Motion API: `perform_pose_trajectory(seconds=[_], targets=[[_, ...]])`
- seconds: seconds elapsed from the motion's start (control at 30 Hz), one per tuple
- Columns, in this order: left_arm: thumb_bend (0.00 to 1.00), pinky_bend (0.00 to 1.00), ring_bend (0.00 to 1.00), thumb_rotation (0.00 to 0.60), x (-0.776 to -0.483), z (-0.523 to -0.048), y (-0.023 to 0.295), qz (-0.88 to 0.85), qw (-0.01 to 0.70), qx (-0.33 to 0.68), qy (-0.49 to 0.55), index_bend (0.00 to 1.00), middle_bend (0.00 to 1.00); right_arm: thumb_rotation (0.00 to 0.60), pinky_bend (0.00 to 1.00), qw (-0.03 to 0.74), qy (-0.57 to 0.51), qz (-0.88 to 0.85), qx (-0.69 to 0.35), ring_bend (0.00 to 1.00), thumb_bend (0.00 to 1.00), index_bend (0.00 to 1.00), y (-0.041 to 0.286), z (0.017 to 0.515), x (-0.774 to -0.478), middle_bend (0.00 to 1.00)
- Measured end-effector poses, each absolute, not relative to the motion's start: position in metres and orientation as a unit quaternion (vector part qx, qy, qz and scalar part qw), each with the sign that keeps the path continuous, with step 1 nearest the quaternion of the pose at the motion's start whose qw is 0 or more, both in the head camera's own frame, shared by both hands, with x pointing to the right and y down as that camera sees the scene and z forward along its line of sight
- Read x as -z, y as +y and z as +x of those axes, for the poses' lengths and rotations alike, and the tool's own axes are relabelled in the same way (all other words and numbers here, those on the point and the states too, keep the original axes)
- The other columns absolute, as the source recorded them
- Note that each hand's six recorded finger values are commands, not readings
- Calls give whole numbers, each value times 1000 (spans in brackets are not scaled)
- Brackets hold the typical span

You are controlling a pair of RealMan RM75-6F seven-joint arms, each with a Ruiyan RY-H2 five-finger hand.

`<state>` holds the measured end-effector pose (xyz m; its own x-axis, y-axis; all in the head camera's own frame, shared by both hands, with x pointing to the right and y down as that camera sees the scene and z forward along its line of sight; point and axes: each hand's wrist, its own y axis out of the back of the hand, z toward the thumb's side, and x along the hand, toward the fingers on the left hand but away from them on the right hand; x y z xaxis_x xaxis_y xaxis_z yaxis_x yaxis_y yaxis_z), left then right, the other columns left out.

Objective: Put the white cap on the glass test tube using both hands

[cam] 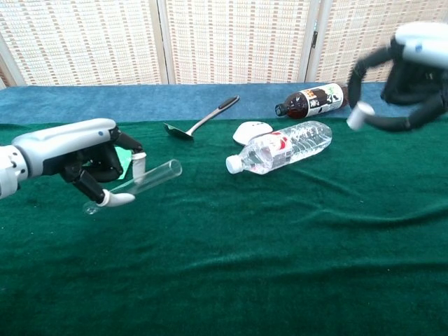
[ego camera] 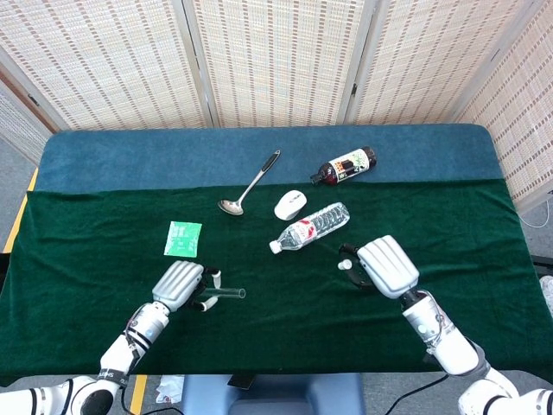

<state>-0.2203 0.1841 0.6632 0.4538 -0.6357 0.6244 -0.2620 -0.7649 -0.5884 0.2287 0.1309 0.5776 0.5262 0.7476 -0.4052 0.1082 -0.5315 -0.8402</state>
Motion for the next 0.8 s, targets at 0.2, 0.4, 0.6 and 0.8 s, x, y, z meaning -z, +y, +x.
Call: perform_pose_trajectory(seconds=[0.2, 0.4, 0.6, 0.8], targets=[[495, 864, 968, 600, -658, -207, 179, -848, 156, 421, 281, 677, 982, 600, 1000, 405, -286, -799, -341, 1000, 511, 774, 124, 195, -547, 1000], [501, 864, 968, 600, -652, -196, 177, -866, 102, 393, 293, 678, 982, 600, 1000, 405, -278, -817, -303, 1000, 511, 777, 128, 165, -534, 1000], [502, 864, 968, 600, -648, -188, 175, -877, 55, 366, 305, 678, 982, 600, 1000, 407, -265, -825, -290, 1000, 512, 778, 133, 147, -534, 1000], [503, 864, 968, 600, -646, -174, 177, -888, 25, 341, 308, 679, 982, 600, 1000, 407, -253, -832, -281, 1000, 511, 779, 139, 131, -537, 1000]])
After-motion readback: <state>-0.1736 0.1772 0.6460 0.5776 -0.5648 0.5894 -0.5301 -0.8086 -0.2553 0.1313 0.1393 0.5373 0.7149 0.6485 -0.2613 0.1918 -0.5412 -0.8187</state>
